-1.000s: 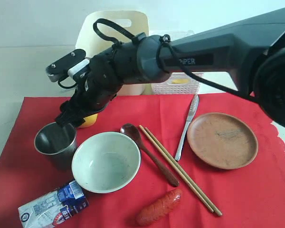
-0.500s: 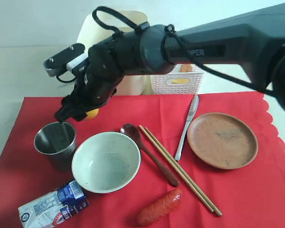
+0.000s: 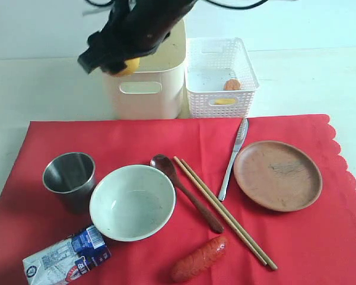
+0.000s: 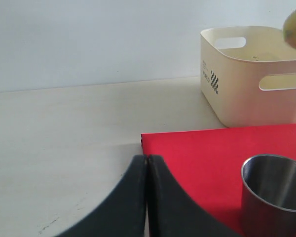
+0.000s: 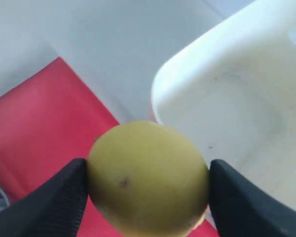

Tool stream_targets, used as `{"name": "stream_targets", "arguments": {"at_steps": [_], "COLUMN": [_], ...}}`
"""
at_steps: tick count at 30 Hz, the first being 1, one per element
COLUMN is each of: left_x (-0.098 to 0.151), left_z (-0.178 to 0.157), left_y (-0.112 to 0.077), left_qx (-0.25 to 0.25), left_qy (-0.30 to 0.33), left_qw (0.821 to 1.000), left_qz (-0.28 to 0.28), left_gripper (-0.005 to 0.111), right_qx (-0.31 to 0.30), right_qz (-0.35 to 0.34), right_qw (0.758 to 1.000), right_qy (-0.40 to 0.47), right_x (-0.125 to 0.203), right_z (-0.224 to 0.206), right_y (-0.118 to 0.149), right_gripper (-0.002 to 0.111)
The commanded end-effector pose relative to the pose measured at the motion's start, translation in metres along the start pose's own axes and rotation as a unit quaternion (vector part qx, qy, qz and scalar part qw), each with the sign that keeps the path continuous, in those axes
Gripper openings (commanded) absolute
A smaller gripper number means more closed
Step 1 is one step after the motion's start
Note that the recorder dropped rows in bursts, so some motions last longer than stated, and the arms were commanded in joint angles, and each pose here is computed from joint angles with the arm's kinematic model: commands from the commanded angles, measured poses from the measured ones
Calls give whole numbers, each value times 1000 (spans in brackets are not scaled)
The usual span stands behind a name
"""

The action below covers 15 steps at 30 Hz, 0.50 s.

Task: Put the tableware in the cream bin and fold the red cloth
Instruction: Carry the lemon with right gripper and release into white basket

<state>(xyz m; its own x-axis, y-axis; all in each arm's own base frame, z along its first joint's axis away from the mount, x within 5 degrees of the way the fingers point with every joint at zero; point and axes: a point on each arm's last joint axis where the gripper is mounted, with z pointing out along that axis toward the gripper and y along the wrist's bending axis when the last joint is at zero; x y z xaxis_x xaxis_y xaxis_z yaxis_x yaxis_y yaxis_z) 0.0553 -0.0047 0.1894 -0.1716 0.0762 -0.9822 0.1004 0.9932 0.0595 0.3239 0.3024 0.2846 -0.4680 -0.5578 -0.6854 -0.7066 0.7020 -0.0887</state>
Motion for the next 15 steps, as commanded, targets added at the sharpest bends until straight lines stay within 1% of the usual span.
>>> {"name": "stream_targets", "arguments": {"at_steps": [1, 7, 12, 15], "left_x": [-1, -1, -1, -1], "left_z": [0, 0, 0, 0], "left_y": [0, 0, 0, 0], "left_qx": [1, 1, 1, 1], "left_qy": [-5, -5, -5, -5], "left_qw": [1000, 1000, 1000, 1000], "left_qz": [0, 0, 0, 0], "left_gripper": [3, 3, 3, 3], "right_qx": [36, 72, 98, 117], "right_qz": [22, 60, 86, 114], "right_qw": [999, 996, 991, 986], "right_qy": [-7, 7, 0, -23], "right_x": [-3, 9, 27, 41], "right_z": [-27, -30, -24, -17], "right_y": [-39, -83, -114, -135], "right_gripper": [0, 0, 0, 0]}}
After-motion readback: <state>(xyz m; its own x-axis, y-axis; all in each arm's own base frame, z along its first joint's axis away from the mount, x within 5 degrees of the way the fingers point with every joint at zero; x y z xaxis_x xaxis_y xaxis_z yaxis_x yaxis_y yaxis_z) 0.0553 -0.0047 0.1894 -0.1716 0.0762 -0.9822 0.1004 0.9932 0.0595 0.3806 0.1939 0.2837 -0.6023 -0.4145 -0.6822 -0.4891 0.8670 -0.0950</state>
